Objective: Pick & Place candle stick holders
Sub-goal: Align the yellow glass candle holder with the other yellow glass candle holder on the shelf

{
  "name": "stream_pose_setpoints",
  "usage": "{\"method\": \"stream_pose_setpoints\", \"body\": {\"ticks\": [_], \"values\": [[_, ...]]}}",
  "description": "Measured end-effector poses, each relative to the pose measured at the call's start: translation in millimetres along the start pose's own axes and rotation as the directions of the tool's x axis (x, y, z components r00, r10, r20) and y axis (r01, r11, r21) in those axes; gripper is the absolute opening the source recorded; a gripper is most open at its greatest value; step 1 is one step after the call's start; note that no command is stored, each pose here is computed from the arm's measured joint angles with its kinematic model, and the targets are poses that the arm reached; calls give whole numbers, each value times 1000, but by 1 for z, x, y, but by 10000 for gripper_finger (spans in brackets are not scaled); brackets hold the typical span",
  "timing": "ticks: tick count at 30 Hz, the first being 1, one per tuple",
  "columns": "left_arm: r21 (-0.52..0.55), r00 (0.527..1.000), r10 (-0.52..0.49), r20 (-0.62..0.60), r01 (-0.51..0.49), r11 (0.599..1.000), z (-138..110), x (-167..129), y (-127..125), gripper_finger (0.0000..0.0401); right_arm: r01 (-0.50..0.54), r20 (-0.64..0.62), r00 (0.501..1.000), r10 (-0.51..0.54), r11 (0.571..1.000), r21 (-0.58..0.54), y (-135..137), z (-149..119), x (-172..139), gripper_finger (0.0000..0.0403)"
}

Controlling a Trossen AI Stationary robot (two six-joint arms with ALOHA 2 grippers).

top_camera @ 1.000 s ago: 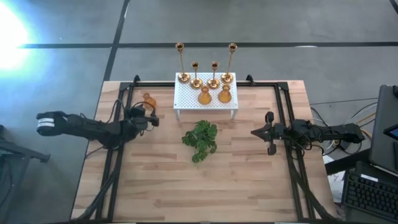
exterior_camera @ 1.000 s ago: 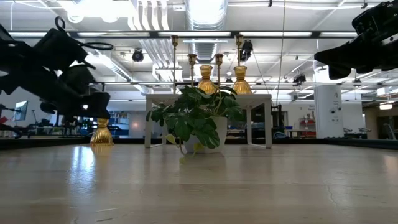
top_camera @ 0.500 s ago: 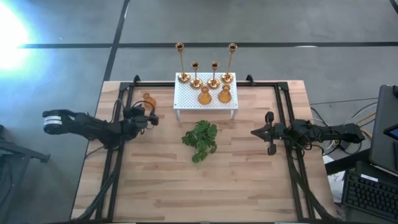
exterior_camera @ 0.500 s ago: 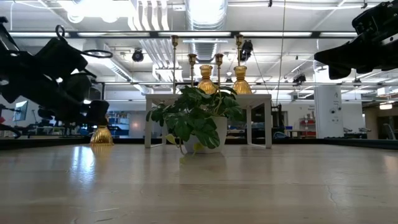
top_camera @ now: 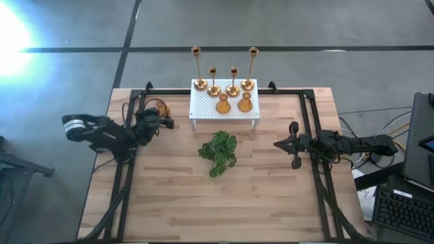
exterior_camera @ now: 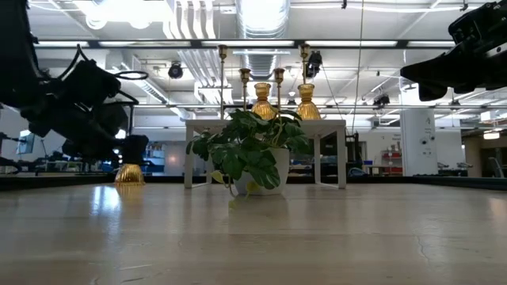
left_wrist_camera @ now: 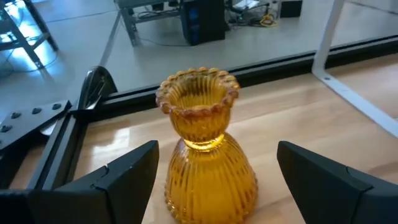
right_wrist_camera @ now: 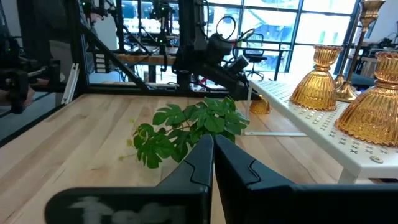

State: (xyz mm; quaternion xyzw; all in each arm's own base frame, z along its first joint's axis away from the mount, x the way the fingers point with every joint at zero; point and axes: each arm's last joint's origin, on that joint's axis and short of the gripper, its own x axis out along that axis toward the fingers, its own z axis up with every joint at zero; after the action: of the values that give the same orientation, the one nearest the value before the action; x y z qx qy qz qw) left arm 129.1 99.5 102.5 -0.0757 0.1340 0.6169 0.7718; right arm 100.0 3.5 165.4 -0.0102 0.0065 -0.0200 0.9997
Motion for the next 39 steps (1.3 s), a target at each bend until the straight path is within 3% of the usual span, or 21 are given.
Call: {"method": "stream_pose_setpoints", "body": {"ticks": [7,16,30,39], "values": [[9,1000,0,-11,0,1000,4,17,-9,330,0,1,1000,0,1000,0,0,0,0,9],[10,997,71,-39,-71,997,-1,33,-13,317,0,0,1000,0,1000,0,0,0,0,9],[-30,997,72,0,-72,997,2,34,-14,231,0,1,1000,0,1000,0,0,0,0,9],[-63,996,83,28,-81,995,6,35,-13,131,0,0,1000,0,1000,0,0,0,0,9]]}}
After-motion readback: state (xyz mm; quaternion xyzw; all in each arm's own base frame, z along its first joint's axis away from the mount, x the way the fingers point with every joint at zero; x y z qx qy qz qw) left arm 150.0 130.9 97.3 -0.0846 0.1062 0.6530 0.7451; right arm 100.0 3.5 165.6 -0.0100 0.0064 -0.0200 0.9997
